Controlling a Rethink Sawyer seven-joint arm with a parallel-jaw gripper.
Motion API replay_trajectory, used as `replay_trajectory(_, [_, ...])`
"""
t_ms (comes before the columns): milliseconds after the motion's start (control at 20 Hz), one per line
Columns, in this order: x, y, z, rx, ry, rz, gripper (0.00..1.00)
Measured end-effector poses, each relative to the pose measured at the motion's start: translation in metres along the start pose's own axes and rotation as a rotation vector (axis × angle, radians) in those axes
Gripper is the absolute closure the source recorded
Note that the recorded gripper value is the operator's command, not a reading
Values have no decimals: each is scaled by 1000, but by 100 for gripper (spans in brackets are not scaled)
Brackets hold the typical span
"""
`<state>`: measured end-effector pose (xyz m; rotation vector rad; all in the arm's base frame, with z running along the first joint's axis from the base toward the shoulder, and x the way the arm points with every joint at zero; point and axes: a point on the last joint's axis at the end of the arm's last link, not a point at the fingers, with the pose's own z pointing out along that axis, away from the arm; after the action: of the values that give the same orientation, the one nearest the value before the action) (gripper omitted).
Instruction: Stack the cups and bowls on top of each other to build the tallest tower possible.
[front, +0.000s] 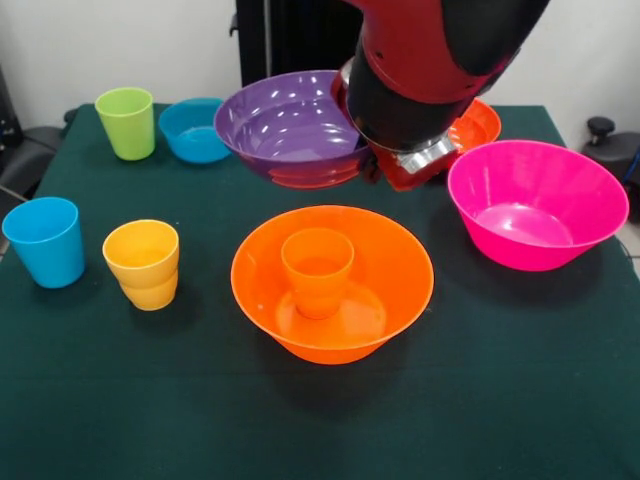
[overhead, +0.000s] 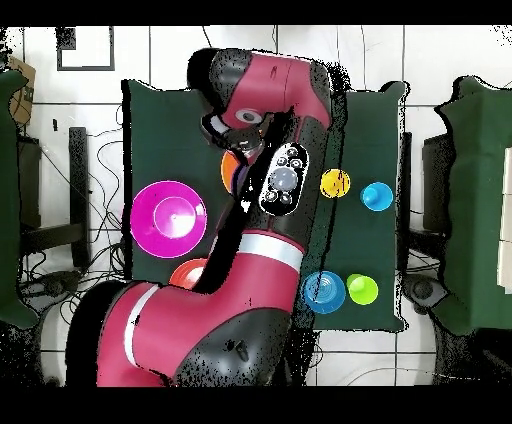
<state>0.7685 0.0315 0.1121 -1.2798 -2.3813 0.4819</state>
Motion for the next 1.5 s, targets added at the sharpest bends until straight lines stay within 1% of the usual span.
replay_trajectory(100, [-1,10,2,-6,-14,-10,100])
replay_trajectory(200, [-1,15,3,-11,-18,-14,100])
replay_trajectory(350, [-1,33,3,-35,-29,-18,100])
replay_trajectory(600, [2,58,3,-69,-51,-11,100])
replay_trajectory(700, [3,63,4,-71,-61,-9,100])
replay_trajectory(800, [3,66,6,-64,-75,-7,100])
replay_trajectory(1000, [0,60,1,-47,-96,3,100])
replay_trajectory(1100, [-4,49,-11,-8,-100,21,100])
replay_trajectory(1150, [-4,45,-15,2,-99,26,100])
replay_trajectory(1200, [-6,40,-21,17,-97,32,100])
replay_trajectory(1250, [-7,32,-31,37,-91,43,100])
replay_trajectory(1400, [-14,10,-62,76,-81,74,100])
replay_trajectory(1450, [-15,7,-66,80,-81,79,100])
replay_trajectory(1500, [-18,0,-78,82,-86,89,100])
